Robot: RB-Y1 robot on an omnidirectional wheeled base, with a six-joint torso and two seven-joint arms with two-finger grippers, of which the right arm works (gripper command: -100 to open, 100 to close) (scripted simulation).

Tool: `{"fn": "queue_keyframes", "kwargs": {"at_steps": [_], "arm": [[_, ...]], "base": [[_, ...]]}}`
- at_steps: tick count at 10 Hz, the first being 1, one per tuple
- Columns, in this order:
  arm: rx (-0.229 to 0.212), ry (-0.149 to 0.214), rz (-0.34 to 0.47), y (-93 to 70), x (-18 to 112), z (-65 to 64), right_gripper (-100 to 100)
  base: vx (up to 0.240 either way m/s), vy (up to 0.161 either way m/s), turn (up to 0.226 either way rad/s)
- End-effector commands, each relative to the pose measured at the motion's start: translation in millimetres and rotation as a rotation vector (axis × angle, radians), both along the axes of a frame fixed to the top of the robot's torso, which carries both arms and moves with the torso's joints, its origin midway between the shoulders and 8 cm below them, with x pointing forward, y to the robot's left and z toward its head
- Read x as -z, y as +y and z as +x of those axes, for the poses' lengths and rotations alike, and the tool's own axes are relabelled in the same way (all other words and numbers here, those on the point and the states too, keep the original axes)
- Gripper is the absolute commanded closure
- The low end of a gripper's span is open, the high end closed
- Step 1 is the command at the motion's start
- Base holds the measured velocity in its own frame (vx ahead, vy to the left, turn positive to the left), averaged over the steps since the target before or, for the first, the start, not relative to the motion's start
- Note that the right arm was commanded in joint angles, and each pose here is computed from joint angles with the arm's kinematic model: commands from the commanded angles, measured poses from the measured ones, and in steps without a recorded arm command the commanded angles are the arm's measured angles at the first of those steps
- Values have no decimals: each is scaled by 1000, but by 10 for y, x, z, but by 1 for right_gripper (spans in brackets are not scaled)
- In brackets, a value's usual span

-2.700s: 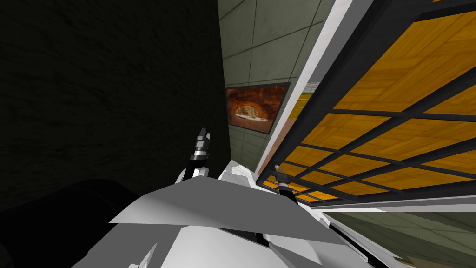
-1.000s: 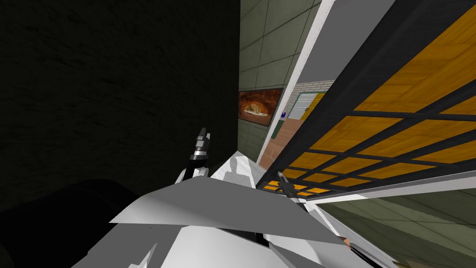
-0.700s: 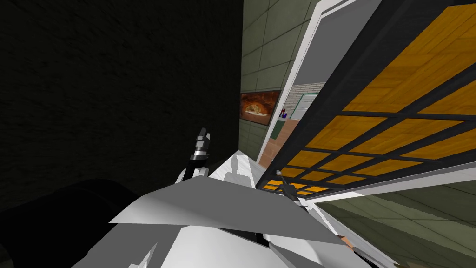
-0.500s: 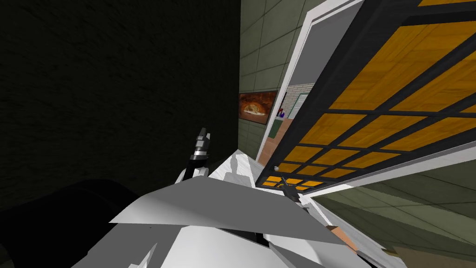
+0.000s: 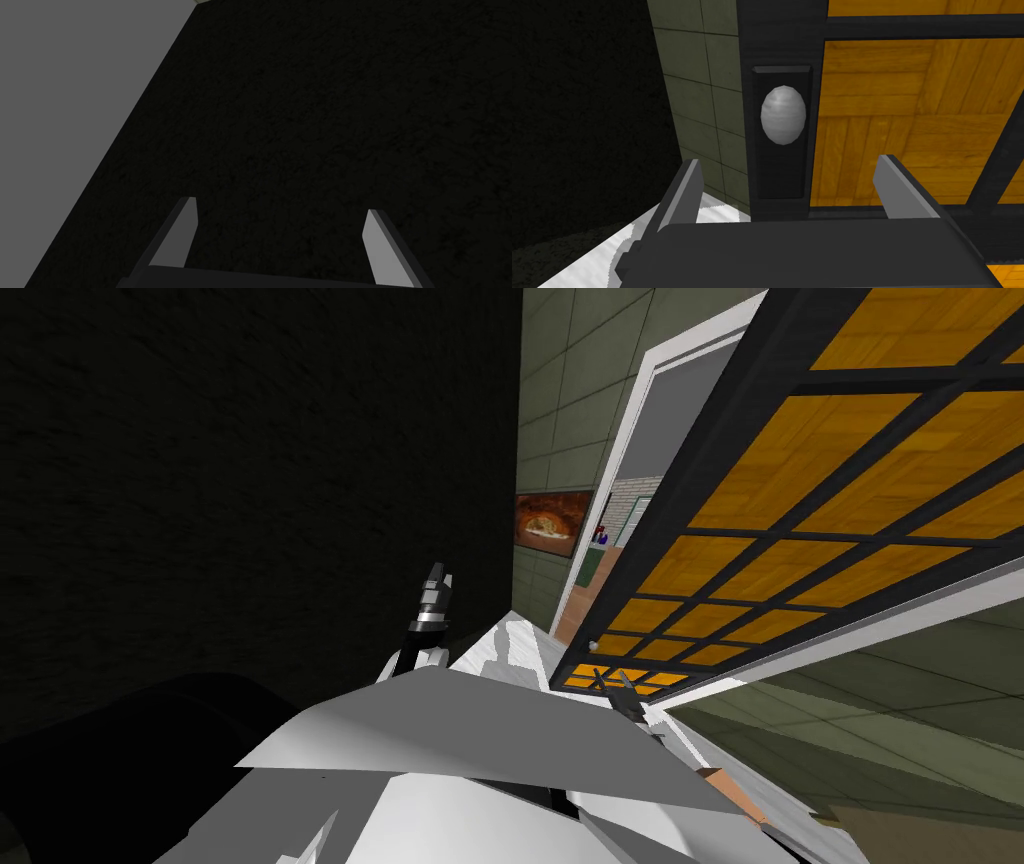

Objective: Pull the door open

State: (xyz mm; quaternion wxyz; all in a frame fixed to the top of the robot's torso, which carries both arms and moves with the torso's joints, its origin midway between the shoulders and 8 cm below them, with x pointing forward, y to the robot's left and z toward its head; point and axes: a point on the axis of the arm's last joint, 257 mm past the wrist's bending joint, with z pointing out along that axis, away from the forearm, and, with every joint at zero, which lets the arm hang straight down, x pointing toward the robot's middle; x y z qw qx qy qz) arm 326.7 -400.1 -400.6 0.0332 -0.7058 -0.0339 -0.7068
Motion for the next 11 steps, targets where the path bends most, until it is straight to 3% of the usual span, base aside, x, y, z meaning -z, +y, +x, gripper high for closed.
{"fn": "queue_keyframes", "kwargs": {"at_steps": [1,4,5,6,11], "arm": [[8,-2,-1,11,-4,68,-100],[24,-4,-2,29,-6,191,-100],[20,-5,-1,15,-11,161,-100],[20,-5,-1,15,-11,161,100],[20,-5,-1,15,-11,161,100]], "base": [[184,3,55],[225,-5,49],[88,-10,-1],[-13,7,2],[-15,1,3]]}}
